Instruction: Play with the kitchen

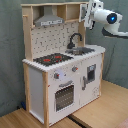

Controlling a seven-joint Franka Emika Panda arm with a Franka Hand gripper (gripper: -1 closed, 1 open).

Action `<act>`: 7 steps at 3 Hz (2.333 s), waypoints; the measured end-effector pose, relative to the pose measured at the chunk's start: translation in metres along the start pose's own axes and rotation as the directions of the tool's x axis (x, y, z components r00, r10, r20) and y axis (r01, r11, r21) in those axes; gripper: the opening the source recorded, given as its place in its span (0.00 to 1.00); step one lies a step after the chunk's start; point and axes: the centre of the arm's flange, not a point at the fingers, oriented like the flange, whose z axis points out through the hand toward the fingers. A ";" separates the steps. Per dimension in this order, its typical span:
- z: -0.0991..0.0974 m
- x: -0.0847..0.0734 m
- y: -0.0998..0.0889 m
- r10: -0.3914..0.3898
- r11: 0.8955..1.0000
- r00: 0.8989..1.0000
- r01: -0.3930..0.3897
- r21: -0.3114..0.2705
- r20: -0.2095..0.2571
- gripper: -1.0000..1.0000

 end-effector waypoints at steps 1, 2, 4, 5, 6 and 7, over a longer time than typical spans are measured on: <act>0.014 0.009 -0.008 0.008 1.000 1.000 -0.008 0.002 -0.007 0.00; 0.026 0.017 -0.018 0.012 1.000 1.000 -0.012 0.004 -0.018 0.00; 0.047 0.026 -0.048 0.005 1.000 1.000 -0.004 0.004 -0.031 0.00; 0.065 0.023 -0.056 -0.011 1.000 1.000 0.010 -0.008 -0.022 0.00; 0.082 0.023 -0.060 -0.024 0.999 1.000 0.023 -0.028 -0.020 0.00; 0.056 0.055 -0.046 -0.042 0.996 0.998 0.037 -0.086 -0.052 0.00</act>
